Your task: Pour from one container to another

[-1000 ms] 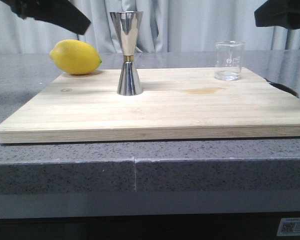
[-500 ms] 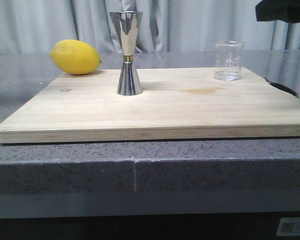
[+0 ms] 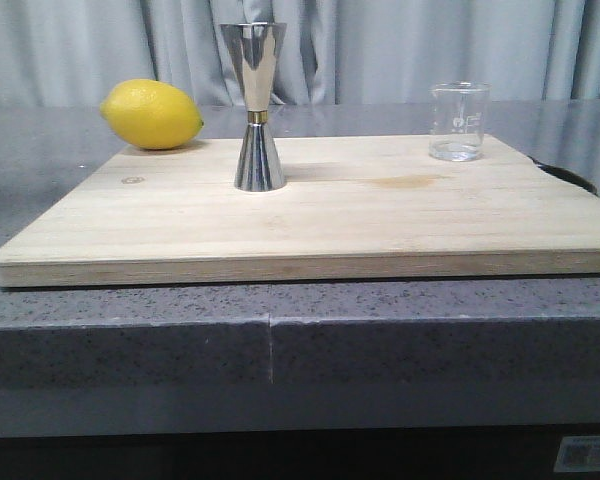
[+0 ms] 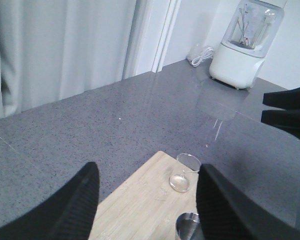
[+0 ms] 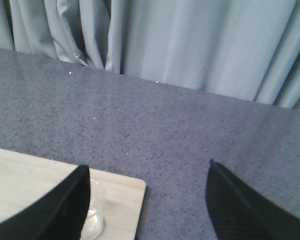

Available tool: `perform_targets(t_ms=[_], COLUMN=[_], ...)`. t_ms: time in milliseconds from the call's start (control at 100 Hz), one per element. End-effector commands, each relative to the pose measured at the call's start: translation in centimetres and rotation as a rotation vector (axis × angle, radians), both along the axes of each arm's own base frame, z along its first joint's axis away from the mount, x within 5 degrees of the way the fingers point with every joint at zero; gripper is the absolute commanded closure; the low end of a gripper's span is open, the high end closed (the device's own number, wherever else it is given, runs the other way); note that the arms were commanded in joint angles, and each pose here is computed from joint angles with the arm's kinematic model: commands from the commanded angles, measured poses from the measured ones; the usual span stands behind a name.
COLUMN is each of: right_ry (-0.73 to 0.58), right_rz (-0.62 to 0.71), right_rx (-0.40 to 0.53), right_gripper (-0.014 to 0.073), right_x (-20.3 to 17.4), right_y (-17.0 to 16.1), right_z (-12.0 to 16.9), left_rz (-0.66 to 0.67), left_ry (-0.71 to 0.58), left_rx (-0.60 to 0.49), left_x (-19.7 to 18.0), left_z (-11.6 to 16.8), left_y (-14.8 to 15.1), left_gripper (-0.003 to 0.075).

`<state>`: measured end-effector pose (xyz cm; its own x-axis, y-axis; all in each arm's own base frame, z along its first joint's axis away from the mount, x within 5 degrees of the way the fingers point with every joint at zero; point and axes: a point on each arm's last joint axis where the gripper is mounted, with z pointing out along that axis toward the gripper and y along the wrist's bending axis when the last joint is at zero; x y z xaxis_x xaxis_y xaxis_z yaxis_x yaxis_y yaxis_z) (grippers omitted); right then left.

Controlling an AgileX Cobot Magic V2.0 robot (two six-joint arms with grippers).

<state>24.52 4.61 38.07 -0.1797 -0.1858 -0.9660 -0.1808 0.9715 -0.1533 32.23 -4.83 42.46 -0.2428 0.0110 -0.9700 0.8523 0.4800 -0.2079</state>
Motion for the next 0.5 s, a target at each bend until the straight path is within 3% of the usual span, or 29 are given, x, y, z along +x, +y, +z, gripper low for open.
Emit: perform_targets(t_ms=[0, 230, 490], right_ry=[-0.118, -0.114, -0.041], right_rz=[-0.02, -0.111, -0.281], right_rx=[-0.026, -0.113, -0.193], right_gripper=[0.0146, 0.0146, 0.0146], right_x=[-1.5, -4.0, -6.5], right_y=[-0.7, -2.1, -4.3], right_z=[4.2, 7.2, 7.8], left_rz=[0.059, 0.4, 0.729], left_ry=[-0.11, -0.235, -0.209], left_rx=[-0.045, 0.178, 0.236], left_x=[-2.0, -4.5, -8.5], left_z=[3.7, 6.3, 8.7], left_y=[0.0, 1.7, 3.8], left_gripper=[0.0363, 0.0363, 0.0363])
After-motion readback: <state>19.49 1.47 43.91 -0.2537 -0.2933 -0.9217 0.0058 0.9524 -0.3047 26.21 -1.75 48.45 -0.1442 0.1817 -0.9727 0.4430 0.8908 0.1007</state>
